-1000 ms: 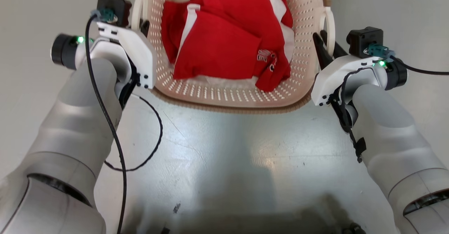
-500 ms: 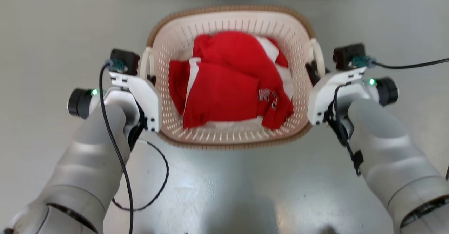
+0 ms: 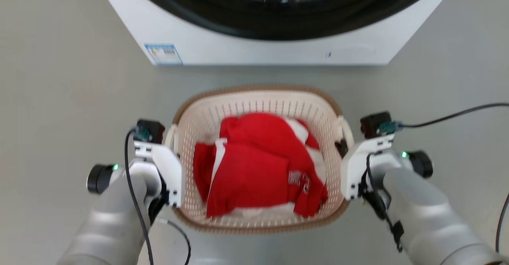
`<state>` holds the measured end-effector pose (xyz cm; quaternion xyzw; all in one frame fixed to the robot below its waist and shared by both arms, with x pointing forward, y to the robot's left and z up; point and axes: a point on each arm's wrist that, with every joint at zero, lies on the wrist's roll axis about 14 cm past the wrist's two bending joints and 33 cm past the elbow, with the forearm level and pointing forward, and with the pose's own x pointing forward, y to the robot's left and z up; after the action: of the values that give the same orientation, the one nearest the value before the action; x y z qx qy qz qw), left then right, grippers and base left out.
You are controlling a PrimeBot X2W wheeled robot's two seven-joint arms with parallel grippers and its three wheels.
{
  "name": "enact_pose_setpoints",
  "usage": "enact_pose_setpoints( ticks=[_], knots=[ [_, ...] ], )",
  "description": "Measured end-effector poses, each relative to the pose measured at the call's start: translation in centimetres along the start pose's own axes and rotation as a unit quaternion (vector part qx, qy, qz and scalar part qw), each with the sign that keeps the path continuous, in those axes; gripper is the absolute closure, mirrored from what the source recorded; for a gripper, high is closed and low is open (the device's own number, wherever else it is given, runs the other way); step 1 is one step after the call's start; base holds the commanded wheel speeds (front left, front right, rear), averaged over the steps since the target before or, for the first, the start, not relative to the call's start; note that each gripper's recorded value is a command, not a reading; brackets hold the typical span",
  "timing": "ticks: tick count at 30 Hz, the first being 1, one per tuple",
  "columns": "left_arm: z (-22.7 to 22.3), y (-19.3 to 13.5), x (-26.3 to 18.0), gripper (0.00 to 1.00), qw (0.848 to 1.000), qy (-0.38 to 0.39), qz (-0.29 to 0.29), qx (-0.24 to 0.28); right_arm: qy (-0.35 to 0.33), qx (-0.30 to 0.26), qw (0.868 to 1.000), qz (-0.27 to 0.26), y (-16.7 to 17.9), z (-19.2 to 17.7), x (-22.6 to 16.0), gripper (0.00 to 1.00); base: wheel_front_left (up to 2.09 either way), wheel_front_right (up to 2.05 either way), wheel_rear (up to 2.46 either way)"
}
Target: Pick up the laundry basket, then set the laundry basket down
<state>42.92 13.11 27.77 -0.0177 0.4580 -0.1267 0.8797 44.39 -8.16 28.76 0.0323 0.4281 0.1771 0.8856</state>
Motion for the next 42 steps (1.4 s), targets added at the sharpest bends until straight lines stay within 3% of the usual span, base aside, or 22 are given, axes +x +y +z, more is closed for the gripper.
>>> enact_pose_setpoints(
  ticks=[18, 42],
  knots=[
    [-0.9, -2.1, -6.6, 1.0, 0.999, -0.015, -0.004, 0.032, -0.017, -0.003, 1.0, 0.009, 3.1, -0.6, -7.6, 1.0, 0.0, 0.0, 0.0],
    [-3.0, -2.8, -9.4, 1.0, 0.999, -0.007, -0.006, 0.031, -0.007, -0.001, 1.0, 0.025, 4.7, -2.2, -10.1, 1.0, 0.0, 0.0, 0.0]
  ],
)
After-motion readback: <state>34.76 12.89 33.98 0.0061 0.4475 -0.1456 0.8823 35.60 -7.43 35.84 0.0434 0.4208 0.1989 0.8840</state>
